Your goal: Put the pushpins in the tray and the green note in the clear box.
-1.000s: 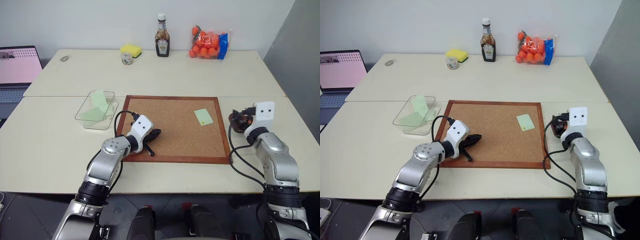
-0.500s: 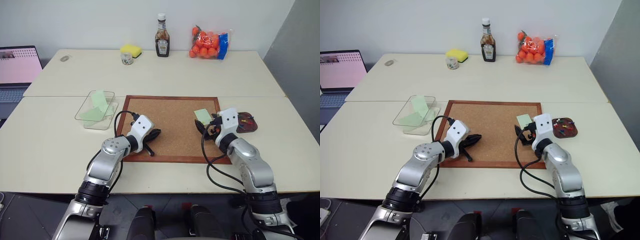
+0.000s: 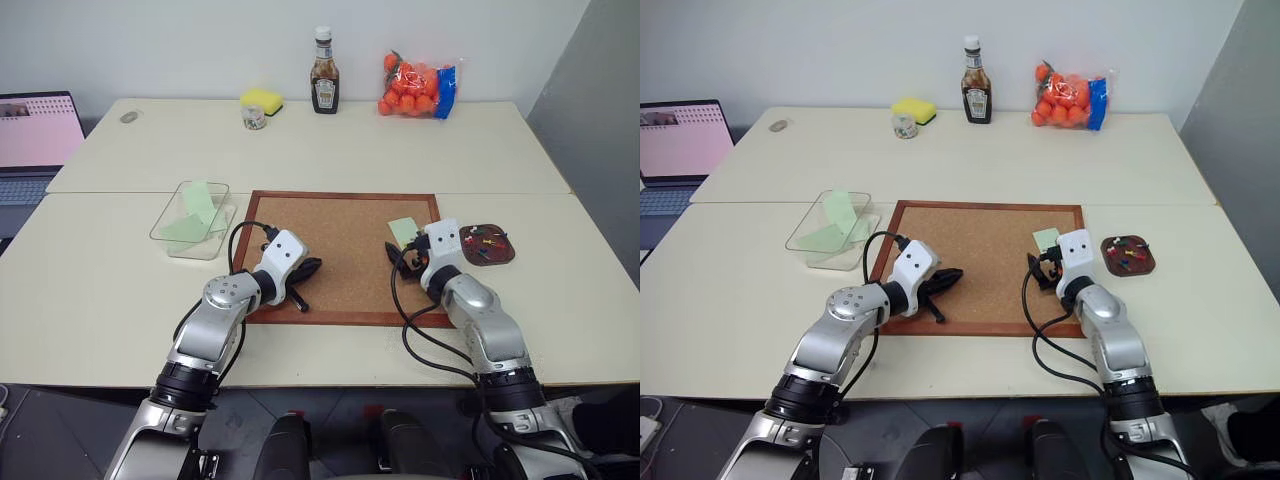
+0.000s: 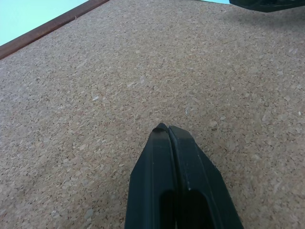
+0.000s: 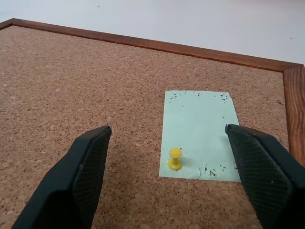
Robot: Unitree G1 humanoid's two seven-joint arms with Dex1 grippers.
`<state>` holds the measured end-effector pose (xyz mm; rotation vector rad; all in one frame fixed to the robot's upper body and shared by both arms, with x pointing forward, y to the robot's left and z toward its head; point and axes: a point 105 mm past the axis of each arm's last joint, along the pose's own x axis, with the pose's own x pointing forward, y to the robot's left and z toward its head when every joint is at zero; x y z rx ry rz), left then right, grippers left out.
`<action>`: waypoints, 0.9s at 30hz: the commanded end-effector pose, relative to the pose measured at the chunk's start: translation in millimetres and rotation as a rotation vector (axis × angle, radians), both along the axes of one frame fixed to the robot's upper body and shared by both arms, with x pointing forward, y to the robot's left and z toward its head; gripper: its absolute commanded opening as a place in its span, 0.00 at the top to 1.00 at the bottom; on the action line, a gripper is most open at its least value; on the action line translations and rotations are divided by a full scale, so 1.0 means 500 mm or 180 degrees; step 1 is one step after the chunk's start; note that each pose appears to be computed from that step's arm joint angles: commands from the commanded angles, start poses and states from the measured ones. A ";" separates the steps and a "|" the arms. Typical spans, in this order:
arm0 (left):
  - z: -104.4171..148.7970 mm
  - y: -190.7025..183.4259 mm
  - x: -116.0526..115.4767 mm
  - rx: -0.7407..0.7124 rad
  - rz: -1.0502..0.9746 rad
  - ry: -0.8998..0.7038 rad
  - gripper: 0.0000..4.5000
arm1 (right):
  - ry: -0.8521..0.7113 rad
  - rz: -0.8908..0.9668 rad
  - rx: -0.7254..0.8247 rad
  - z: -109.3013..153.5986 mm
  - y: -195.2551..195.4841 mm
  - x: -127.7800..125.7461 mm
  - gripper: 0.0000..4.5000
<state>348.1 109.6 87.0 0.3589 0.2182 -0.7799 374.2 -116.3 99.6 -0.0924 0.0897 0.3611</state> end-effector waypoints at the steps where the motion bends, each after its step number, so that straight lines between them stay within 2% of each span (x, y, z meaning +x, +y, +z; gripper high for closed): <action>1: -0.039 -0.005 -0.015 0.0107 -0.0050 0.0224 1.00 | -0.0162 -0.0067 -0.0039 0.021 -0.001 0.012 0.31; 16: -0.042 -0.008 -0.018 0.0095 -0.0063 0.0238 1.00 | -0.0153 -0.0099 -0.0241 0.007 -0.011 0.009 0.97; 21: -0.043 -0.009 -0.018 0.0098 -0.0066 0.0242 1.00 | -0.0267 -0.0016 -0.0261 0.021 -0.004 0.005 0.99; 27: -0.043 -0.007 -0.018 0.0109 -0.0061 0.0240 1.00 | -0.0688 0.0089 -0.0234 0.081 0.002 -0.002 0.99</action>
